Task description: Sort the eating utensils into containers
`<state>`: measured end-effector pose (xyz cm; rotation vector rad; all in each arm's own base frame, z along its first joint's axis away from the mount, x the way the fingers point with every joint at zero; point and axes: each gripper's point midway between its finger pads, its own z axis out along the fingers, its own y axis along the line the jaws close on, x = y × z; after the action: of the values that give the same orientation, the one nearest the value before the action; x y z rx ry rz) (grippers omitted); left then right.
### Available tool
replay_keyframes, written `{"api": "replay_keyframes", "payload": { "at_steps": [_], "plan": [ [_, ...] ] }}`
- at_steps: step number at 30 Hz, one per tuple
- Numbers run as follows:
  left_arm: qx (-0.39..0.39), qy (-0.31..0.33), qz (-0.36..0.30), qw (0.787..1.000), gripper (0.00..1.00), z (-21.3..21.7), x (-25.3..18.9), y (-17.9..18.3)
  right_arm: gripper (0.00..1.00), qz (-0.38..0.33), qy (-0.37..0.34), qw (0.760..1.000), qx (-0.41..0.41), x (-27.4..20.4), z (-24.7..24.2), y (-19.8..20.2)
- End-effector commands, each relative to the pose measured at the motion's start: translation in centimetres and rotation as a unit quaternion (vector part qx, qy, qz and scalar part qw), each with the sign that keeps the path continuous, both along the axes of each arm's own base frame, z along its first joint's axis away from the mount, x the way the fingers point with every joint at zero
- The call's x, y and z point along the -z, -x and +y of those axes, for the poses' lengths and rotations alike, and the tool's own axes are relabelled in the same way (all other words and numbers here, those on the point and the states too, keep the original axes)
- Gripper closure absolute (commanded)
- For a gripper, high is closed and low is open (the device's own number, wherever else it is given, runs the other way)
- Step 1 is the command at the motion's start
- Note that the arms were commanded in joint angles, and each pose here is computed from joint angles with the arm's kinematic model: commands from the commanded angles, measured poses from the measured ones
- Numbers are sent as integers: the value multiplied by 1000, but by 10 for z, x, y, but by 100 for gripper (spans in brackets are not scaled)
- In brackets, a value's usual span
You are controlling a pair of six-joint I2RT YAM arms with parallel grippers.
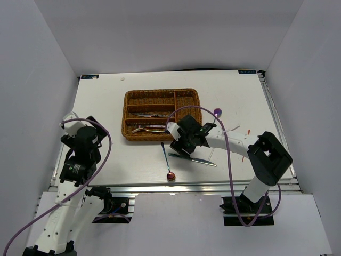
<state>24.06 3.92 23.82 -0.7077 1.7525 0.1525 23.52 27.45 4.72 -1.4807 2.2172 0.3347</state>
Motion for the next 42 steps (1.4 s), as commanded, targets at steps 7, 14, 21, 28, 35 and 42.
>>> {"api": "replay_keyframes", "payload": {
  "at_steps": [7,14,21,28,35,42],
  "plan": [
    [6,1,-8,1000,2,-1,-2,0,37,9,-26,999,-36,7,17,10],
    [3,2,-15,1000,2,0,-5,2,47,3,11,999,-38,31,17,18],
    [4,2,-16,1000,2,0,-6,2,71,7,27,999,-37,41,11,29],
    [4,4,-24,1000,2,0,-9,4,92,2,19,999,-41,23,11,32],
    [3,4,-25,1000,2,0,-9,5,100,-14,-1,999,-40,-9,15,30],
    [0,4,-27,1000,2,2,-10,6,100,-36,-82,994,-59,-82,43,37]
  ]
}}
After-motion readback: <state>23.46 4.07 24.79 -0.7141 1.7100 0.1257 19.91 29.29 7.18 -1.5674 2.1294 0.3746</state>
